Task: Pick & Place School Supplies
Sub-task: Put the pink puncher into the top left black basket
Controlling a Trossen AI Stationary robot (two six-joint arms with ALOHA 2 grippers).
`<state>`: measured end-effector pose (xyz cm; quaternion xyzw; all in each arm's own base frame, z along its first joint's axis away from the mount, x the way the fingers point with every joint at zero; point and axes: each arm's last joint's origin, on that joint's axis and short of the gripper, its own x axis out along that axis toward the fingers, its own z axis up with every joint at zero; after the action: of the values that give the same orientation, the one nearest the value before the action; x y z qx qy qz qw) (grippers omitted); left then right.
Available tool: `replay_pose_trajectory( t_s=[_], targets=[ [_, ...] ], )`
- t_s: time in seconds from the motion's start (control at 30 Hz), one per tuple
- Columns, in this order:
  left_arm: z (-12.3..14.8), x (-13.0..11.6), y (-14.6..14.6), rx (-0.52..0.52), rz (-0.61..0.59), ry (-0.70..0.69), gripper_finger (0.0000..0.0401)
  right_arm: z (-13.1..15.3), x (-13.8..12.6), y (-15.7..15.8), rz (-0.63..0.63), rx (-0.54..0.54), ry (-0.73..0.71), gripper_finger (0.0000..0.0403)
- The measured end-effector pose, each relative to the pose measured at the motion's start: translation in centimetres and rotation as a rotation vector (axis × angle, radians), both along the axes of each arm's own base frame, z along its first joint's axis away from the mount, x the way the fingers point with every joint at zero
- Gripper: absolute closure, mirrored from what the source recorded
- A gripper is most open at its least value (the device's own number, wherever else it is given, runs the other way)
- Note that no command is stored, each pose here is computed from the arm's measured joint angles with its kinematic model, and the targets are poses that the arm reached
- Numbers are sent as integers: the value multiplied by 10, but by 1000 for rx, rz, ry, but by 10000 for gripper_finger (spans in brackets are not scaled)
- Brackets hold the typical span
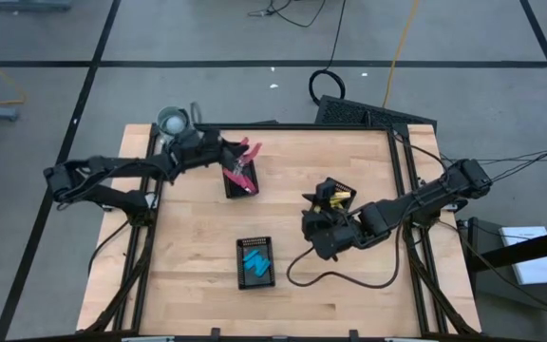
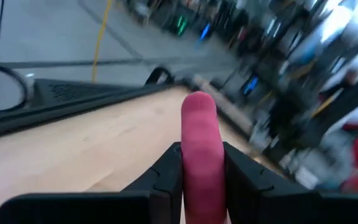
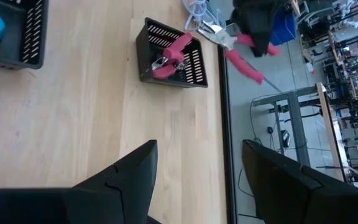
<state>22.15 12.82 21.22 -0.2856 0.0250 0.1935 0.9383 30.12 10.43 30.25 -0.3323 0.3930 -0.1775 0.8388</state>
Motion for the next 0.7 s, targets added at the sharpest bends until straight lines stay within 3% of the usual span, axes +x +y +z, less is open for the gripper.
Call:
replay_pose_trajectory(
  t_s=[0.13,0.23,0.7],
  targets=[
    [-18,-18,-8,-69,65,-138,320,0,-2,4,3,8,-2,179],
    [-35,-26,-14,-123,138,-121,320,0,-3,5,4,12,-7,179],
    [-40,-20,-29,-139,237,-80,320,0,-2,5,5,13,-8,179]
  ],
)
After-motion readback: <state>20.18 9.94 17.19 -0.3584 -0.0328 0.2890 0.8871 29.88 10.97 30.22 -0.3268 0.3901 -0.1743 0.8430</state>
